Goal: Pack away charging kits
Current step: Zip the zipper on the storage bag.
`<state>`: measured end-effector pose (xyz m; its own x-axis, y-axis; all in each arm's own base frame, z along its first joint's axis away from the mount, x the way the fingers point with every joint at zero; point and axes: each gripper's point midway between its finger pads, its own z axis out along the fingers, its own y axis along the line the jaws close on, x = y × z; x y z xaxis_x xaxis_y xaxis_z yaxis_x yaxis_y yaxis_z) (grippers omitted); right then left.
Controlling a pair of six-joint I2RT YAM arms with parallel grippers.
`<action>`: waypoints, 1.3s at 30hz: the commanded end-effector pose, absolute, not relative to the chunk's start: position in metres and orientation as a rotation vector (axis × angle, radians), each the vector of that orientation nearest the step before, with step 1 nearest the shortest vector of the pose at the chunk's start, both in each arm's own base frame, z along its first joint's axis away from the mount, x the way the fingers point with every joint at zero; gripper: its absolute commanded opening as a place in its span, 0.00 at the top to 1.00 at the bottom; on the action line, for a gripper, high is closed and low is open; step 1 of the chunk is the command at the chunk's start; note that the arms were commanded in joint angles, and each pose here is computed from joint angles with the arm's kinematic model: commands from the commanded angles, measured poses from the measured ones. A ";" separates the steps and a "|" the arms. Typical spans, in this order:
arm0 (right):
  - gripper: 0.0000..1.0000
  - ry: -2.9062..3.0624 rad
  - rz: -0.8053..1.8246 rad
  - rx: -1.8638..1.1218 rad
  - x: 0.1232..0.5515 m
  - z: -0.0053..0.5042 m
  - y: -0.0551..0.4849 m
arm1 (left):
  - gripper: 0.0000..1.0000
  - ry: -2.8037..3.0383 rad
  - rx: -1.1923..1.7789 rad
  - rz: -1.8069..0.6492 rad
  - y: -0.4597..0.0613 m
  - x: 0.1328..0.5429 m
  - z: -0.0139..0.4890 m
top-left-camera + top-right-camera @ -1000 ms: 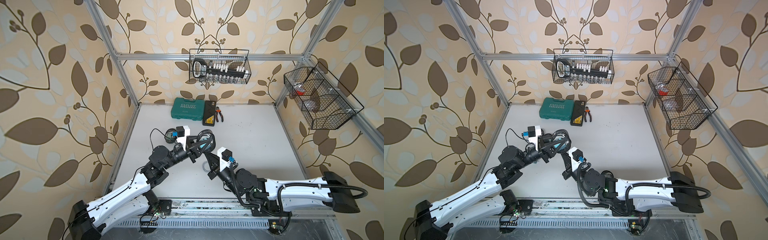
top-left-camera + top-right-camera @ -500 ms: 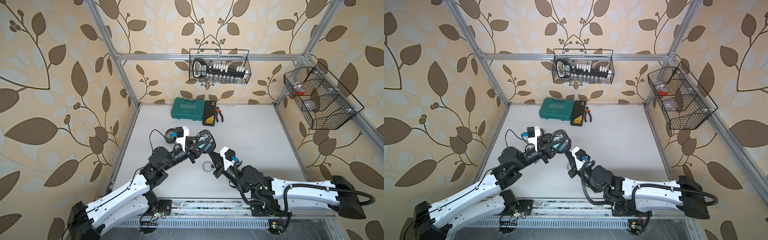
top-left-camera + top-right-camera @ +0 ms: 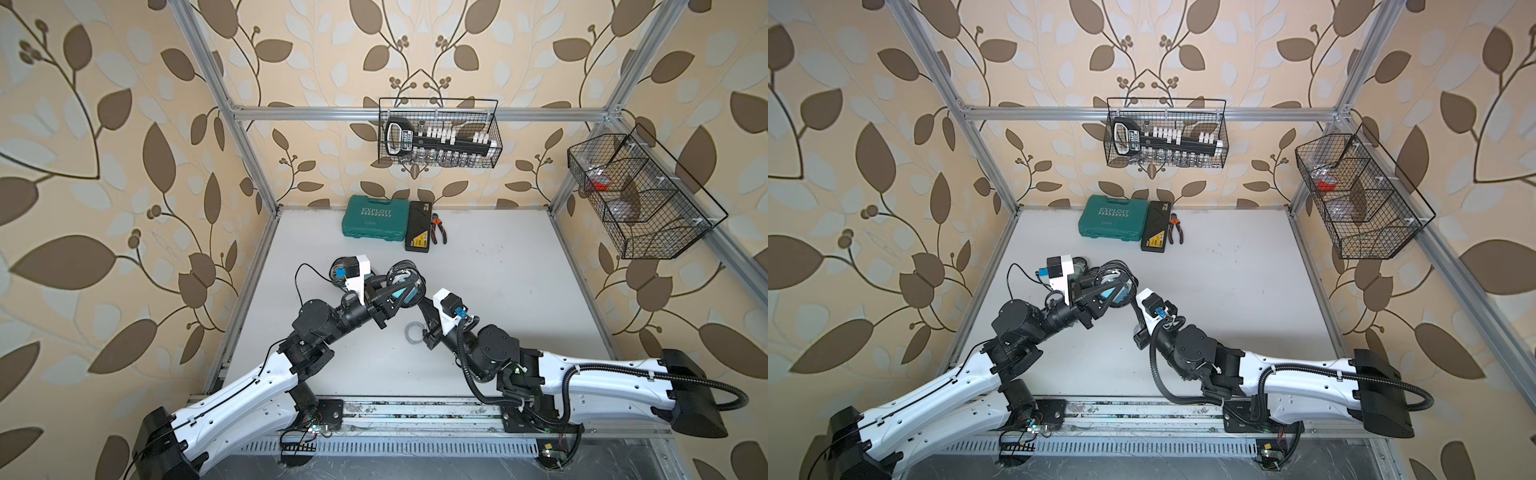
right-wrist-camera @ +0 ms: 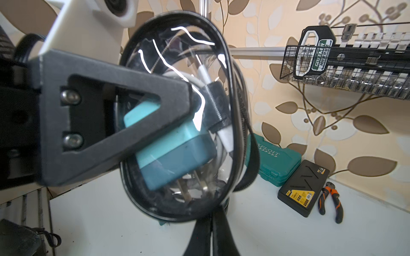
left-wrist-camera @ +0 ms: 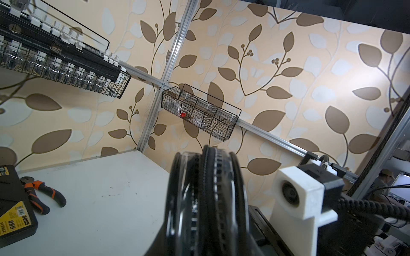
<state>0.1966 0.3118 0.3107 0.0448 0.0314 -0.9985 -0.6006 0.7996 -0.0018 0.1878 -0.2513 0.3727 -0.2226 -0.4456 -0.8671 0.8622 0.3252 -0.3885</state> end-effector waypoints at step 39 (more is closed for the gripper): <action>1.00 1.205 0.322 -0.600 0.238 0.424 0.246 | 1.00 1.557 0.778 -1.361 -0.300 0.171 0.345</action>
<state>0.2330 0.2641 0.3588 0.2323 -0.1773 -0.9563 -0.6189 0.7316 -0.2860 0.1935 -0.2863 0.3726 -0.3103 -0.2631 -0.9135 0.8799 0.2842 -0.3807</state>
